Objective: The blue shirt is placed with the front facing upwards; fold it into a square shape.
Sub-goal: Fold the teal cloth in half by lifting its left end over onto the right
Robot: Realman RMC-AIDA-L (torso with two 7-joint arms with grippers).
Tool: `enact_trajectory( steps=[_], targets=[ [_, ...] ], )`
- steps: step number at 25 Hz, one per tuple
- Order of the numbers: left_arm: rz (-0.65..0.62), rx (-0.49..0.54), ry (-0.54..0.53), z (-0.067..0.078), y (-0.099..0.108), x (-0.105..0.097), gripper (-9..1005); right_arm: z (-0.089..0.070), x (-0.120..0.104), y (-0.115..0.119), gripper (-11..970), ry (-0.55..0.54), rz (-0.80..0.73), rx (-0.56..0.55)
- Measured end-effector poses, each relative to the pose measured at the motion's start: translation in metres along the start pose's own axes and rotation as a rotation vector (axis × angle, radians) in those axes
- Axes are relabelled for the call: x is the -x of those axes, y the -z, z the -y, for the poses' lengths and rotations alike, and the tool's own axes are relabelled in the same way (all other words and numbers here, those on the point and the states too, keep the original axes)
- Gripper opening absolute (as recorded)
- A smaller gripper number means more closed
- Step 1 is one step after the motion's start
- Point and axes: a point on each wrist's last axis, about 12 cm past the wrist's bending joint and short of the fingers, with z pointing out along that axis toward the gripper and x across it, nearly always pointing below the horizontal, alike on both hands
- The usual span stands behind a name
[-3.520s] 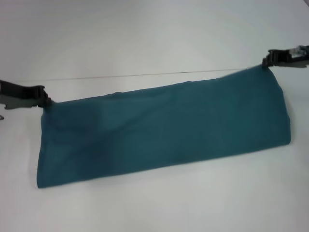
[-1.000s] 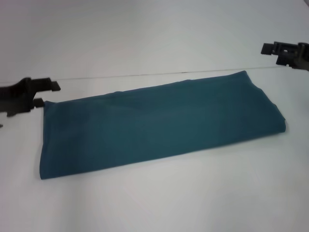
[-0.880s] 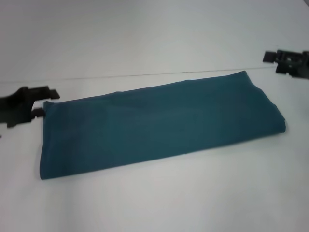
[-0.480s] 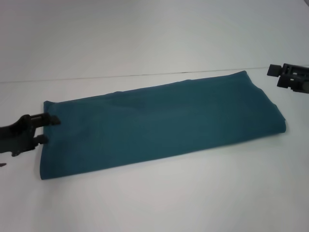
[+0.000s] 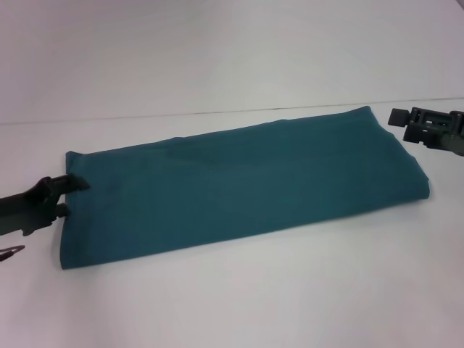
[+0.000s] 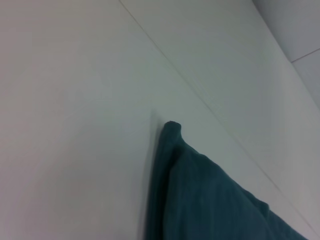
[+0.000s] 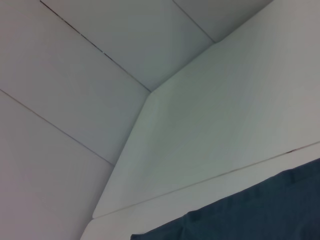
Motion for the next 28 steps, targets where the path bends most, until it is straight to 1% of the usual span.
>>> enact_trajectory(
  steps=[10, 13, 19, 28],
  targets=[
    [-0.027, 0.019, 0.009, -0.009, -0.004, -0.012, 708, 0.003, -0.004, 0.002, 865, -0.009, 0.000, -0.004],
    [-0.027, 0.016, 0.007, -0.009, -0.004, -0.012, 707, 0.003, -0.005, 0.003, 865, -0.013, 0.001, -0.005],
    [-0.008, -0.008, -0.015, -0.001, 0.000, -0.003, 706, 0.003, -0.005, 0.003, 866, -0.016, 0.001, -0.001],
    [0.030, 0.004, -0.036, 0.008, -0.009, 0.004, 708, 0.006, -0.008, 0.005, 865, -0.028, 0.004, -0.010]
  ],
)
